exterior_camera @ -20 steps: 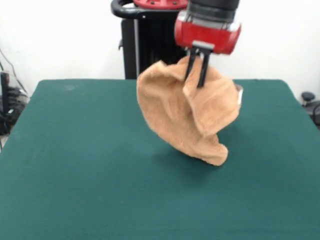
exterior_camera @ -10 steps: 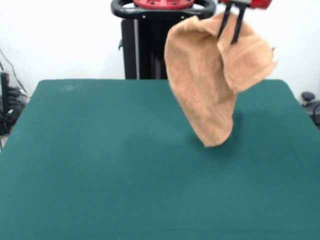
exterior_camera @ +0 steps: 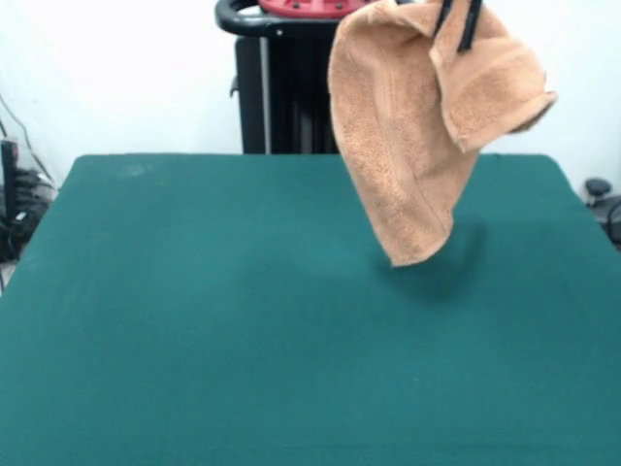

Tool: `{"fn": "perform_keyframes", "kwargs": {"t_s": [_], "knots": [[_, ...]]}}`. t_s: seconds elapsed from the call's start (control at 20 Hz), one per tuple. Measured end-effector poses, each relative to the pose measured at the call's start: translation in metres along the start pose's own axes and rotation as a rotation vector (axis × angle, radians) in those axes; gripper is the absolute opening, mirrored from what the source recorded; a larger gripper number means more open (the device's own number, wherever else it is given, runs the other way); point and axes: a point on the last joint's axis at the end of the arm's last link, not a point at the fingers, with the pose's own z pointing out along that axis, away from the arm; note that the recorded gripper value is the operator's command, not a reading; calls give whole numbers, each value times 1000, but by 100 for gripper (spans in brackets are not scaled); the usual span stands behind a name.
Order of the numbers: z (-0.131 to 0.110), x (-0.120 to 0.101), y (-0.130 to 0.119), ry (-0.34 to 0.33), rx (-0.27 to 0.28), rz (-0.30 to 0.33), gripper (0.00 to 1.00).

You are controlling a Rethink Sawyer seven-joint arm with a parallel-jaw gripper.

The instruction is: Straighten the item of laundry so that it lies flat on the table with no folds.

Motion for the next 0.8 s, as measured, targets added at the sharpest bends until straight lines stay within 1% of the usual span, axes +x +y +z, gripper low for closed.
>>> {"fn": "perform_keyframes", "kwargs": {"t_s": [0.2, 0.35, 0.7, 0.75, 0.8], "knots": [[3, 12, 2, 21, -8, 47, 0], [4, 27, 7, 44, -24, 97, 0], [10, 63, 13, 123, -69, 244, 0], [14, 71, 14, 150, -80, 282, 0], [16, 75, 14, 161, -83, 296, 0]]}}
